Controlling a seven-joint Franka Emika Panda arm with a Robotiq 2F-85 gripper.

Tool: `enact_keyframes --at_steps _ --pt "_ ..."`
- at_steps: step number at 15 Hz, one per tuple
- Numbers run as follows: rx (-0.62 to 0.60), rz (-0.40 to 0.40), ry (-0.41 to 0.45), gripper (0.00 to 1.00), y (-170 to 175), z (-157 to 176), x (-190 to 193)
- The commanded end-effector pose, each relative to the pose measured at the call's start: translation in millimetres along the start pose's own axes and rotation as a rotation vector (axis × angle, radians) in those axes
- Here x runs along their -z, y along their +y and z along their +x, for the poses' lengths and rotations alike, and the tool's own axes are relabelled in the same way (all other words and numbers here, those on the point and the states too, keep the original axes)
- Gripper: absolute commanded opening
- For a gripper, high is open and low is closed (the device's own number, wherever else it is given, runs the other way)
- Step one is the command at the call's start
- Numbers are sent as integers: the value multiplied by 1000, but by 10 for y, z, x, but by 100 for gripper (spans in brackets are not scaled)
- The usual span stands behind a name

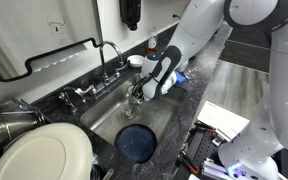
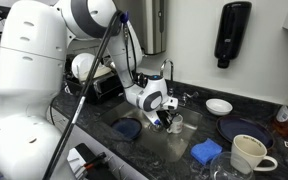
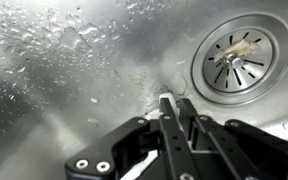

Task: Close the faucet using the faucet handle on the right

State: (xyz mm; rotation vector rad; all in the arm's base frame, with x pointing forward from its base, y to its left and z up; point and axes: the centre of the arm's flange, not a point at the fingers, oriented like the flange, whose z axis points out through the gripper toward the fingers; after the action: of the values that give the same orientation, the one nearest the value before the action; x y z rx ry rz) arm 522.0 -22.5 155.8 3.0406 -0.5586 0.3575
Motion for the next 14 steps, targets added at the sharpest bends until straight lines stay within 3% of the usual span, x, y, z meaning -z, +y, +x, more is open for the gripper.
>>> enact_keyframes --at_steps 1,10,14 --pt "-7 -10 -12 4 -46 -3 -26" --pt "82 -23 -22 4 -48 -10 -29" --pt "177 -22 -25 4 -70 -12 -41"
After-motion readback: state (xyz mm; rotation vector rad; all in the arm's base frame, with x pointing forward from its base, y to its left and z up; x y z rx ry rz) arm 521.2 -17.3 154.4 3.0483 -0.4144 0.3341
